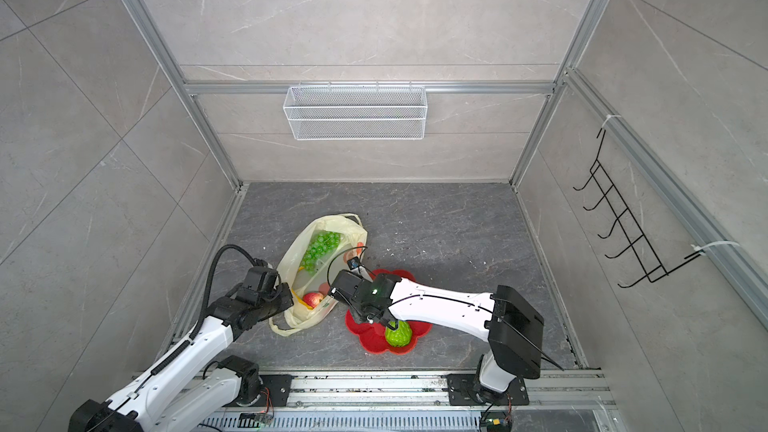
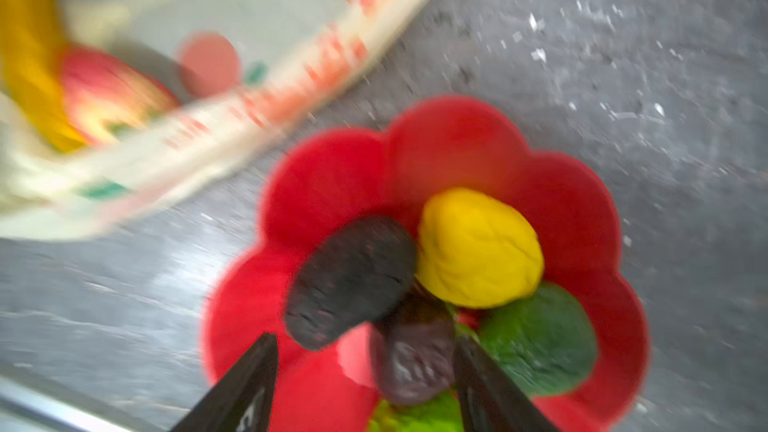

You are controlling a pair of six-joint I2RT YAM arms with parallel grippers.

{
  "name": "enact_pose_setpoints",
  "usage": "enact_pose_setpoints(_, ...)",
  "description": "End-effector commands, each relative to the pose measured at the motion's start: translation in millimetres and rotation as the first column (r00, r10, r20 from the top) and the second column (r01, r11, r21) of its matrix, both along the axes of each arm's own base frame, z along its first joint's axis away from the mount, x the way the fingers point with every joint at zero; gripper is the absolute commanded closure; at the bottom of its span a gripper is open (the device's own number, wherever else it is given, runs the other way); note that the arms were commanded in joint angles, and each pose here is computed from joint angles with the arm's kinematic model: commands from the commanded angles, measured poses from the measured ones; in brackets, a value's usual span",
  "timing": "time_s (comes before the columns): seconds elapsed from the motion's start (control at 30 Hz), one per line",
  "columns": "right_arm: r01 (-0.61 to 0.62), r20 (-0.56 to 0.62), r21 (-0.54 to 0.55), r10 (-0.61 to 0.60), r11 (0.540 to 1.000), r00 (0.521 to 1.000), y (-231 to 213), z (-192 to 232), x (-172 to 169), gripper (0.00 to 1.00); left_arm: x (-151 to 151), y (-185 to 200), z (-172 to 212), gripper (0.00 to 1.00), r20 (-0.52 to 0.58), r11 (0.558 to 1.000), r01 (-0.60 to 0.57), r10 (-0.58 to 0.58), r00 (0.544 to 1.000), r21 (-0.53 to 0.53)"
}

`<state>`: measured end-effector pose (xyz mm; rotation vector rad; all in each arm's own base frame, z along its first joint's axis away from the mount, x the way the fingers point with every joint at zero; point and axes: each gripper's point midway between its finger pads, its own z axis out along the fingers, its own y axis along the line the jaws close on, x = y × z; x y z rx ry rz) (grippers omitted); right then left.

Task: Take the fake fruits out of the plastic bag
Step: 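Move the right gripper back into the bag toward the red mango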

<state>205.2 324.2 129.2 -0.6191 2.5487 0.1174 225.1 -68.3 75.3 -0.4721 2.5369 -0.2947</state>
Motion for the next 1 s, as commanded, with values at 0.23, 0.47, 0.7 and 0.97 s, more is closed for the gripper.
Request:
enact_pose_setpoints(0.23,-0.055,-0.027,0.197,0.061,0.979,0.998,106.5,11.0,18.1,0.35,-21.1,-7.6,-3.0,1.00,-0.043,0.996,-0.027,0.023,0.999,-0.087)
enact_pose_setpoints(0.47,-0.096,-0.054,0.165,0.106,0.982,0.993,131.4,-9.0,23.3,0.36,-29.3,-8.6,-17.3,1.00,-0.105,0.997,-0.014,0.007,0.994,-0.069)
enact_pose_setpoints(0.7,-0.101,-0.099,0.131,0.115,0.986,0.988,140.8,-41.7,26.8,0.36,-32.6,-2.5,-21.3,1.00,-0.100,0.997,-0.044,0.038,0.994,-0.059)
enact_pose_setpoints(0.97,-0.106,-0.138,0.110,0.121,0.988,0.983,146.1,-66.8,28.7,0.33,-35.1,0.2,-24.4,1.00,-0.113,0.997,-0.061,0.055,0.992,-0.051)
